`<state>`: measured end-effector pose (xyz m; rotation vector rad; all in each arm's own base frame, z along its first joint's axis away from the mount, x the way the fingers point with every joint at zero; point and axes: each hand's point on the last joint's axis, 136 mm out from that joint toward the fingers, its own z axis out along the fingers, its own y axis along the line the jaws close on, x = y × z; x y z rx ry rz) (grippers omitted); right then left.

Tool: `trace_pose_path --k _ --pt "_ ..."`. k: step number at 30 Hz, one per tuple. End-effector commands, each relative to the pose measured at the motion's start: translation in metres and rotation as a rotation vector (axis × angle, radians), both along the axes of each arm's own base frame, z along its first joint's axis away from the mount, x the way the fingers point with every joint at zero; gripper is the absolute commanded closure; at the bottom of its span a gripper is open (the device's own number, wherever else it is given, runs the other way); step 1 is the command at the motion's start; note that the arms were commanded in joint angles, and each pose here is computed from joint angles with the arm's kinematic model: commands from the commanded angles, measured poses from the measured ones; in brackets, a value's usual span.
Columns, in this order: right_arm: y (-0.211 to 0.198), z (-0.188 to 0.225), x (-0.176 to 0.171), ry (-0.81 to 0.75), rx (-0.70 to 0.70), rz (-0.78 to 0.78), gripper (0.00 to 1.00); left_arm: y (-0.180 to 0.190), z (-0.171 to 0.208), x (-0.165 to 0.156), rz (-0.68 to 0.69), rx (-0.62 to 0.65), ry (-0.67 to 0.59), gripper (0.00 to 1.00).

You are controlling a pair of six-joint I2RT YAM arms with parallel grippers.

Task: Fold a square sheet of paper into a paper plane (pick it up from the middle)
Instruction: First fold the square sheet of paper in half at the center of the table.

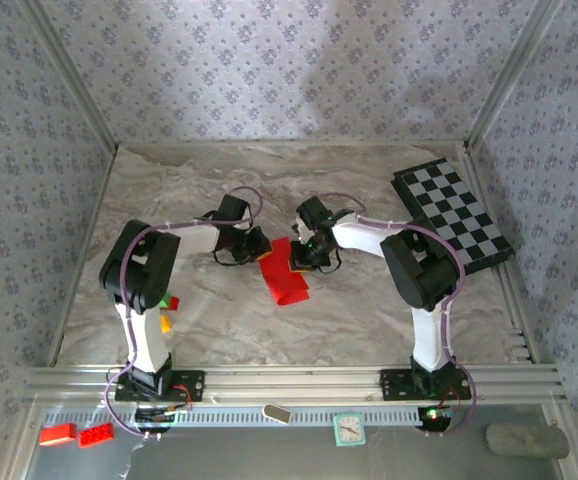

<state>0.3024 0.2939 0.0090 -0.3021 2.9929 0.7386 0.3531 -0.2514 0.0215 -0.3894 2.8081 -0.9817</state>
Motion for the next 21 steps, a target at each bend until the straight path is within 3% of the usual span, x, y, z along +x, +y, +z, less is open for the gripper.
trace_pose_path --k 1,6,12,16,21 --pt "-0.087 -0.081 -0.042 0.162 -0.385 -0.069 0.92 0.017 -0.008 0.014 0.017 0.079 -0.021 0.87" --pt "-0.086 -0.083 -0.043 0.167 -0.38 -0.09 0.92 0.052 -0.01 0.034 0.061 0.121 -0.033 0.87" --pt "-0.077 -0.083 -0.043 0.177 -0.352 -0.14 0.93 0.048 0.041 0.048 0.066 0.044 -0.11 0.86" --pt "-0.064 -0.074 -0.036 0.173 -0.291 -0.215 0.93 0.039 0.066 0.029 0.083 -0.023 -0.126 0.85" --pt "-0.052 -0.059 -0.023 0.145 -0.222 -0.284 0.93 0.02 0.065 -0.013 0.077 -0.078 -0.067 0.85"
